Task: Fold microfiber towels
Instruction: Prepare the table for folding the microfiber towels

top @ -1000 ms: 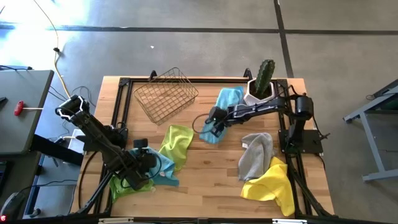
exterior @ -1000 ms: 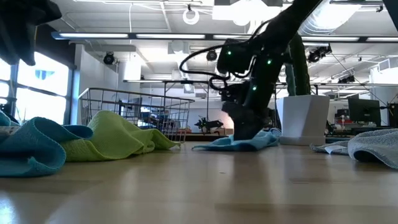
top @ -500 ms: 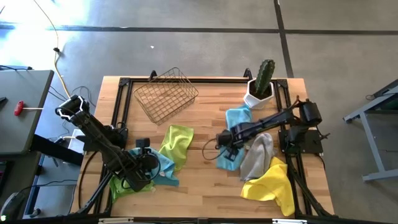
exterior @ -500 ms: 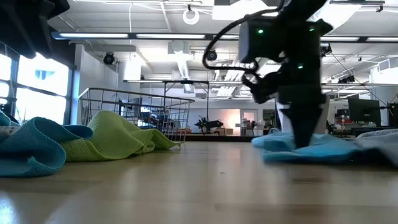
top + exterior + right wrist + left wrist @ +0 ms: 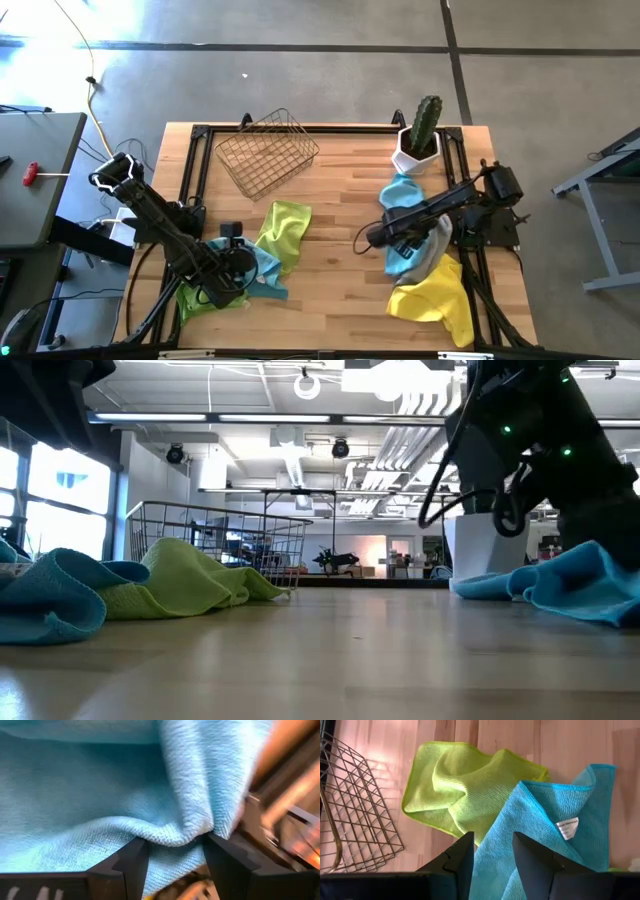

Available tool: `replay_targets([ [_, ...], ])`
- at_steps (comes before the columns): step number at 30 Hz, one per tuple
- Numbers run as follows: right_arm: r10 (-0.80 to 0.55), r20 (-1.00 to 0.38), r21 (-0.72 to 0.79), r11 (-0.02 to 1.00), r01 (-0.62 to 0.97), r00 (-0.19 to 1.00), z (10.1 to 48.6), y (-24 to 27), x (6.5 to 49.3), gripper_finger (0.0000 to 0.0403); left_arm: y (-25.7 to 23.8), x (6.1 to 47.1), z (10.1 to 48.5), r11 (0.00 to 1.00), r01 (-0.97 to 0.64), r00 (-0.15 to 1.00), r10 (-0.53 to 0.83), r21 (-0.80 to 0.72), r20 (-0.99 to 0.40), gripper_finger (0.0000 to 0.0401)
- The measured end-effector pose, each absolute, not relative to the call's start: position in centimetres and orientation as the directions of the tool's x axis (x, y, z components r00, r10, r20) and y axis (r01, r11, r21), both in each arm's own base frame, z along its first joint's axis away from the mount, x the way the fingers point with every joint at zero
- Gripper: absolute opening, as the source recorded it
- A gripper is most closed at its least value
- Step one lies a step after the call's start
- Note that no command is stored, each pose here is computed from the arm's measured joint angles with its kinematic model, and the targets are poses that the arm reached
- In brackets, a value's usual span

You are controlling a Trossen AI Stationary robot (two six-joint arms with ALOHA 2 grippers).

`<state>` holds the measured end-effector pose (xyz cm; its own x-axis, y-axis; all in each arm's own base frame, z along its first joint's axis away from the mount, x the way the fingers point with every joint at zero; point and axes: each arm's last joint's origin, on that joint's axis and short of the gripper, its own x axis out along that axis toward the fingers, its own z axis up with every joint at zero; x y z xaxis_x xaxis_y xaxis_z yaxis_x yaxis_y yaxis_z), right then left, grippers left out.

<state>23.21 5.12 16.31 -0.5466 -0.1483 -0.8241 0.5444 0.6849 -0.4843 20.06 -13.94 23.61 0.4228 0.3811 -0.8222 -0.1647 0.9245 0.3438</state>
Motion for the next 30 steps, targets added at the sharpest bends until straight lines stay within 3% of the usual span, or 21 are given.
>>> replay_targets([
  [9, -0.245, -0.759, -0.606, 0.605, 0.516, -0.603, 17.9, 4.6, 22.1, 0.0181, -13.9, 20.2, 23.7, 0.909, -0.181, 0.450, 0.416, 0.375, -0.790, 0.0126],
  [24, -0.309, -0.753, -0.626, 0.607, 0.489, -0.581, 17.8, 4.5, 22.2, 0.0181, -13.9, 20.4, 23.8, 0.898, -0.210, 0.492, 0.439, 0.387, -0.752, 0.0126],
  [30, -0.388, -0.767, -0.638, 0.551, 0.538, -0.512, 17.6, 4.5, 22.6, 0.0181, -13.9, 20.5, 23.9, 0.899, -0.211, 0.495, 0.437, 0.384, -0.751, 0.0126],
])
